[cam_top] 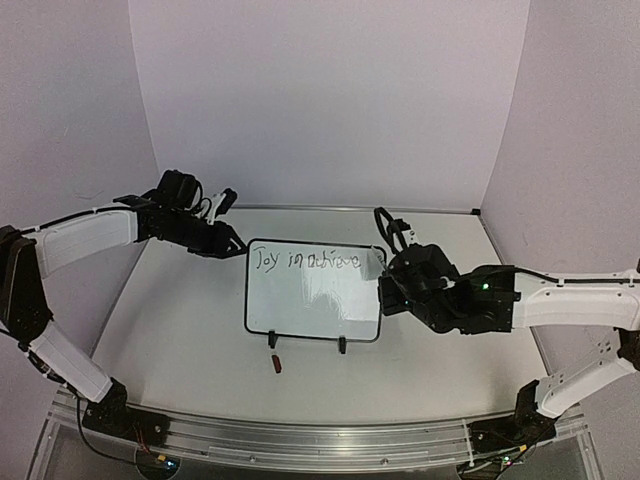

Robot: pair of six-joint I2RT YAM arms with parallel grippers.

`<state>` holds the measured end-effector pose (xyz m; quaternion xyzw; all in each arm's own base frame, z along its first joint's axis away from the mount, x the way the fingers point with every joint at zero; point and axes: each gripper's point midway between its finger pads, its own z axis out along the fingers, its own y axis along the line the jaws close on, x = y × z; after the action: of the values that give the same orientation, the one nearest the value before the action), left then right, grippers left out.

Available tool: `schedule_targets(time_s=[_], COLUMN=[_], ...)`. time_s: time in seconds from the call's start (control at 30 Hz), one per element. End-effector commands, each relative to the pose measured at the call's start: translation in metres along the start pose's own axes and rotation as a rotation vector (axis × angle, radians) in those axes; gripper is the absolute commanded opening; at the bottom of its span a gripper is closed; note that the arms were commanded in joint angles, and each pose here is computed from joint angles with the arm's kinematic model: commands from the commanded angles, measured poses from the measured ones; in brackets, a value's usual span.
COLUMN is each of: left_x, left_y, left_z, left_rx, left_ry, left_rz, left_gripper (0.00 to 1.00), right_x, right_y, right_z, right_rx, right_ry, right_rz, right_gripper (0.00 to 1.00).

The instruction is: Write a sentence on the whiteboard

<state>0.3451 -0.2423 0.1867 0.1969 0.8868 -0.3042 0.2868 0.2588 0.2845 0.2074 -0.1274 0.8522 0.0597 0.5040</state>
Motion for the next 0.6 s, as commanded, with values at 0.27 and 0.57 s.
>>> schedule_targets(time_s=[0.27, 0.57], left_x=[-0.018, -0.021], left_y=[-0.043, -0.033], left_z=[-0.036, -0.037], left_rx=[0.160, 0.182], left_ry=[-0.126, -0.127], left_rz=[0.124, 0.067], left_gripper=[0.65, 0.78], right_x=[-0.006, -0.003], right_y=[0.000, 0.004], right_z=[-0.013, -0.015], right_rx=[-0.055, -0.113], right_ry=[-0.031, -0.055], right_rz=[-0.012, -0.025], right_gripper=[0.00, 0.00])
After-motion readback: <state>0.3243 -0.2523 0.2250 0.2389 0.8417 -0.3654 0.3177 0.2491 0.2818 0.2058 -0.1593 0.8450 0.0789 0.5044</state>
